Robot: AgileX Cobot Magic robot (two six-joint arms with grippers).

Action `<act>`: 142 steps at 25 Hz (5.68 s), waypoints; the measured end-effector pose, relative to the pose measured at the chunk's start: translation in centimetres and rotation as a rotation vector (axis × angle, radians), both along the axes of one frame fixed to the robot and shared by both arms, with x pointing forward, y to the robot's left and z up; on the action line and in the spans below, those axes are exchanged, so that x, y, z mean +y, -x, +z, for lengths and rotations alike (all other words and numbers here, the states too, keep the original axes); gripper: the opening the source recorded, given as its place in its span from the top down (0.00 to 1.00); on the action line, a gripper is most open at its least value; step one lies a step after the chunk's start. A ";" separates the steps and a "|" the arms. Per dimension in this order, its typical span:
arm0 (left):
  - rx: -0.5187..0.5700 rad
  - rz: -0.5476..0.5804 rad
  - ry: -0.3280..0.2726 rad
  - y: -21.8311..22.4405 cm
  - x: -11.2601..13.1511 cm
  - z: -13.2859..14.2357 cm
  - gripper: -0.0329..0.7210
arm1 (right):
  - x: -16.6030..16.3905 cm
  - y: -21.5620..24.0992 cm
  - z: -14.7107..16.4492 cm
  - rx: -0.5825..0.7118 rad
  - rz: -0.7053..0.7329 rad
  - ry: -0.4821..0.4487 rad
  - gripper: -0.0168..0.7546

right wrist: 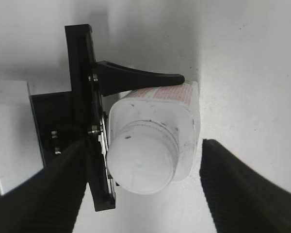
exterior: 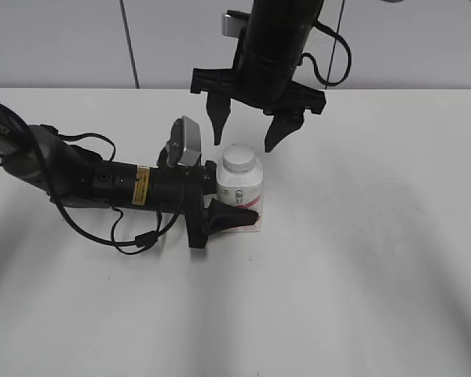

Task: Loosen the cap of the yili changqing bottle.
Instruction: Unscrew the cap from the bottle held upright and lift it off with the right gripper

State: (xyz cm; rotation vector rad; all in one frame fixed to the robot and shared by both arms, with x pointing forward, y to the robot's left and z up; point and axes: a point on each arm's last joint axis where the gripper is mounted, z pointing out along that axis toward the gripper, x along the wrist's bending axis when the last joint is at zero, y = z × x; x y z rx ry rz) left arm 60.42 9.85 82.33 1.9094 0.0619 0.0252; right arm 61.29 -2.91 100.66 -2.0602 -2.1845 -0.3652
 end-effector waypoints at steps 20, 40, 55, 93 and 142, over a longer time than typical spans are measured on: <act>0.000 0.001 0.000 0.0 0.0 0.0 0.41 | 0.8 0.0 -2.0 0.046 0.008 0.008 0.28; -0.001 0.013 -0.003 -0.1 0.0 0.0 0.41 | 0.6 -0.1 -2.0 0.007 0.133 0.034 0.46; -0.005 0.006 -0.005 -0.1 0.0 0.0 0.43 | 0.8 0.0 -1.9 -0.120 0.661 0.038 0.46; -0.013 -0.004 -0.005 0.0 0.0 0.0 0.44 | 1.0 0.1 -1.9 -0.381 1.594 0.067 0.47; -0.009 0.005 -0.008 -0.1 0.1 0.0 0.45 | 0.4 0.9 2.3 -0.361 1.171 0.050 0.27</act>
